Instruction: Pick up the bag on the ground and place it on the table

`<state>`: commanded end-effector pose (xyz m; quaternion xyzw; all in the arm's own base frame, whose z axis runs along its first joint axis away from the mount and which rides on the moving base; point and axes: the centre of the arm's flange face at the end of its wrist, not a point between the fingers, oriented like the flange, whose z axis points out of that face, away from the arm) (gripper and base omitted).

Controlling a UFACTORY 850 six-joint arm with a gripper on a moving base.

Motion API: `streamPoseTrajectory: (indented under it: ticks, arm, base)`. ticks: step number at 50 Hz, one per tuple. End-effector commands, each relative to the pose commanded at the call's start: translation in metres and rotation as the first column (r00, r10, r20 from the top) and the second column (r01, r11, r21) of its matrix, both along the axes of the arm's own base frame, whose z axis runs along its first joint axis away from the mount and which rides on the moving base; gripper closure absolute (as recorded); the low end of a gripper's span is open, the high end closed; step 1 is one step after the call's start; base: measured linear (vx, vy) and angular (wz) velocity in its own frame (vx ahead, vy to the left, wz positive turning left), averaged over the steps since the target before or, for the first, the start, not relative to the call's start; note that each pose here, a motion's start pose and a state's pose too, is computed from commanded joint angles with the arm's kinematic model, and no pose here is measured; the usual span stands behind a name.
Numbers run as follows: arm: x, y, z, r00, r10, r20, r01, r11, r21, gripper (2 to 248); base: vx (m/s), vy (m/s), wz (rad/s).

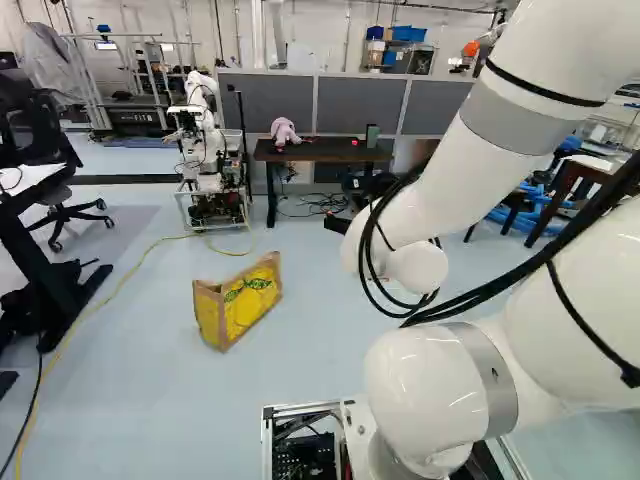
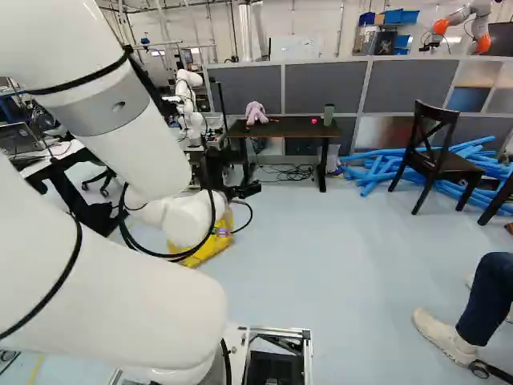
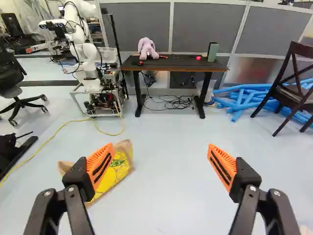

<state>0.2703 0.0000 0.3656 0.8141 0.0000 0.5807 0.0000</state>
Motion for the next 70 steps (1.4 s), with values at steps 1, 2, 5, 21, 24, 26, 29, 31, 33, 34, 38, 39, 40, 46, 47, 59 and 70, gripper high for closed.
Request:
streamPoseTrajectory:
  ticks: [1,2,5,21,24,26,29,31,33,34,38,39,40,46,47,59,70]
  arm:
    - [0.0,0.0,0.0,1.0,0.0,0.0,0.0,1.0,0.0,3]
    - [0.0,0.0,0.0,1.0,0.0,0.0,0.0,1.0,0.0,3]
    - [0.0,0.0,0.0,1.0,0.0,0.0,0.0,1.0,0.0,3]
    - [0.0,0.0,0.0,1.0,0.0,0.0,0.0,1.0,0.0,3]
    - [0.0,0.0,0.0,1.0,0.0,0.0,0.0,1.0,0.0,3]
    - [0.0,0.0,0.0,1.0,0.0,0.0,0.0,1.0,0.0,3]
    - [0.0,0.0,0.0,1.0,0.0,0.0,0.0,1.0,0.0,3]
    - [0.0,0.0,0.0,1.0,0.0,0.0,0.0,1.0,0.0,3]
    - [0.0,0.0,0.0,1.0,0.0,0.0,0.0,1.0,0.0,3]
    - [0.0,0.0,0.0,1.0,0.0,0.0,0.0,1.0,0.0,3]
    - [0.0,0.0,0.0,1.0,0.0,0.0,0.0,1.0,0.0,3]
    - [0.0,0.0,0.0,1.0,0.0,0.0,0.0,1.0,0.0,3]
    - [0.0,0.0,0.0,1.0,0.0,0.0,0.0,1.0,0.0,3]
    - [0.0,0.0,0.0,1.0,0.0,0.0,0.0,1.0,0.0,3]
    - [0.0,0.0,0.0,1.0,0.0,0.0,0.0,1.0,0.0,3]
    - [0.0,0.0,0.0,1.0,0.0,0.0,0.0,1.0,0.0,3]
    - [0.0,0.0,0.0,1.0,0.0,0.0,0.0,1.0,0.0,3]
  base:
    - [0.166,-0.001,-0.001]
    - [0.16,-0.003,-0.004]
    - [0.169,0.003,0.021]
    - [0.162,0.035,0.155]
    - [0.172,0.035,0.175]
    - [0.162,0.031,0.164]
    - [0.171,0.041,0.176]
    - [0.158,0.042,0.166]
    - [0.16,0.035,0.168]
    - [0.183,0.039,0.194]
    - [0.153,0.037,0.166]
    - [0.171,0.044,0.189]
    - [0.169,0.043,0.186]
    - [0.142,0.038,0.164]
    - [0.14,0.05,0.202]
    - [0.145,0.046,0.191]
    - [0.144,0.043,0.191]
